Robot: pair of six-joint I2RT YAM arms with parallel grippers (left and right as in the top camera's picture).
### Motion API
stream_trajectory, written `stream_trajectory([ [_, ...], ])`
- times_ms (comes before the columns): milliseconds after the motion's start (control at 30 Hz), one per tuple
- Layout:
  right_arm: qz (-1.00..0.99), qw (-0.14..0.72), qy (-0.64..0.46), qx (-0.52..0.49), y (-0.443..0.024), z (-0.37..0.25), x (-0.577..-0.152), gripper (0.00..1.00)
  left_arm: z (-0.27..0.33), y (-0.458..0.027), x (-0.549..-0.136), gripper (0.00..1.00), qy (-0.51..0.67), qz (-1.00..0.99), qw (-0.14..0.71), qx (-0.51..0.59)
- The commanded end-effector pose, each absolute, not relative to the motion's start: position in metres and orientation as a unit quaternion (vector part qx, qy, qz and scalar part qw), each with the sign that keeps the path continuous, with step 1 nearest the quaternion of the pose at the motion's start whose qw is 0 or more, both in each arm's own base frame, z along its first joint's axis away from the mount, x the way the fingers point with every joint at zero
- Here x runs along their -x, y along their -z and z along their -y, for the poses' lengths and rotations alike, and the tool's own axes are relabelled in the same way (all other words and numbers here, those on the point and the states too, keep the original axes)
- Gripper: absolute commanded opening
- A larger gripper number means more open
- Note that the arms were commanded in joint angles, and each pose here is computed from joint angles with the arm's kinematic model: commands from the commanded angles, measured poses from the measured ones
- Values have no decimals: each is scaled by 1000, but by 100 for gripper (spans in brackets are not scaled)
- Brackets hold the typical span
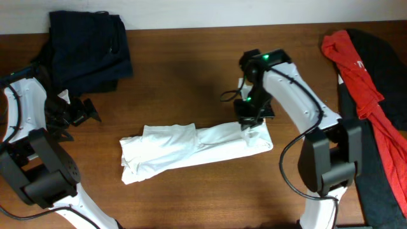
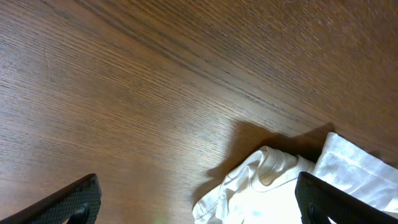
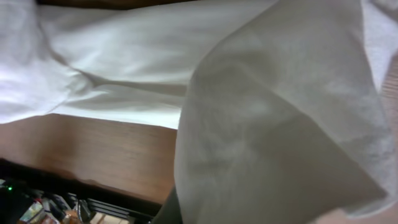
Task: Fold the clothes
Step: 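Fold the right end leftward onto the strip's middle with the right gripper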
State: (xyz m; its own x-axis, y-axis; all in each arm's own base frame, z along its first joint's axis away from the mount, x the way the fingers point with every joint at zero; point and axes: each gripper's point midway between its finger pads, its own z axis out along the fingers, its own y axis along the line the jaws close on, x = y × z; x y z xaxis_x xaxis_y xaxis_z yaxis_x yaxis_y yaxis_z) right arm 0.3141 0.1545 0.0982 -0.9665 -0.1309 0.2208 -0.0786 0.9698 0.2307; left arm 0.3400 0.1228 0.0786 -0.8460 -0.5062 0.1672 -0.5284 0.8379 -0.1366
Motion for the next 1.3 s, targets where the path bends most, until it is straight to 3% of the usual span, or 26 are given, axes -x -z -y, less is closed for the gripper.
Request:
stream_trajectory([
  [0, 979, 115, 154, -69, -106, -190, -304, 4, -122, -89, -345, 99, -93, 957, 43, -272],
  [100, 977, 104, 160, -94, -105, -214, -300, 9, -123, -89, -346, 99, -93, 957, 41, -272],
  [333, 971, 92, 163, -152, -101, -263, -277, 9, -123, -89, -348, 99, -93, 957, 38, -272],
  [367, 968, 93, 161, -166, -101, -271, -270, 56, -123, -89, -348, 99, -93, 957, 38, -272],
  [400, 968, 93, 161, -166, -101, -271, -269, 67, -123, -89, -348, 99, -93, 957, 38, -272],
  [700, 977, 99, 138, -131, -140, -220, -292, 74, -123, -89, -348, 99, -93, 957, 37, -272],
  [800, 986, 87, 101, -100, -139, -186, -309, 71, -124, -89, -349, 99, -92, 957, 36, -271],
  [967, 988, 81, 96, -94, -110, -173, -318, 23, -124, -89, -349, 99, -92, 957, 35, -271],
  [1000, 987, 85, 99, -95, -103, -175, -316, 19, -124, -89, -349, 99, -92, 957, 35, -271],
  [1267, 972, 87, 169, -135, -58, -224, -296, 16, -124, -89, -349, 99, -92, 957, 35, -271],
])
